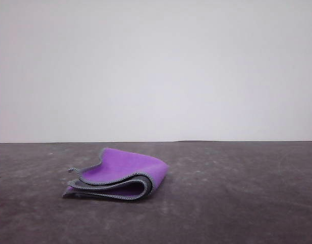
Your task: Fold clothes
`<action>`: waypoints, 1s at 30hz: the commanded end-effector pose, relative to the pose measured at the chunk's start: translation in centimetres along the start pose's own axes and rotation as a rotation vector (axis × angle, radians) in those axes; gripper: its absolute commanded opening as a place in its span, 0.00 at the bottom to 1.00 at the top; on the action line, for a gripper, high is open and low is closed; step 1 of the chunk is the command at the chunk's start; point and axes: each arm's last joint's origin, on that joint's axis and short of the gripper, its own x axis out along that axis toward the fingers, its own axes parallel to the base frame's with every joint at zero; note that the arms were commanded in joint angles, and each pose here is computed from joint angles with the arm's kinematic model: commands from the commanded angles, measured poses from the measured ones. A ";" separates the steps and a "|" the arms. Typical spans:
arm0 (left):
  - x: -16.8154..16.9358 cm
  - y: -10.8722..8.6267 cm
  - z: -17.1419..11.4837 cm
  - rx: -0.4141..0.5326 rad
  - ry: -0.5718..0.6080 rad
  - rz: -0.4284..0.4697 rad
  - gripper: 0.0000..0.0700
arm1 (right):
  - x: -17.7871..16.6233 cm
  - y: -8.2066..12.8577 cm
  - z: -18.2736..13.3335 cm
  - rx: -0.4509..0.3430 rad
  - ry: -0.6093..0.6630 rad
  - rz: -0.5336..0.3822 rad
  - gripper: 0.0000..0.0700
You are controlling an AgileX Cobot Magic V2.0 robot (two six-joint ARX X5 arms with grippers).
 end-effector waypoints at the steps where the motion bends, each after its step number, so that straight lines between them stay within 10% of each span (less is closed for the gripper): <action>1: 0.2 0.0 -0.7 0.008 0.024 0.003 0.00 | 0.0 0.0 -0.1 0.016 -0.006 0.002 0.02; 30: 0.2 0.0 -0.7 0.008 0.024 0.003 0.00 | 0.0 0.0 -0.1 0.016 -0.006 0.002 0.02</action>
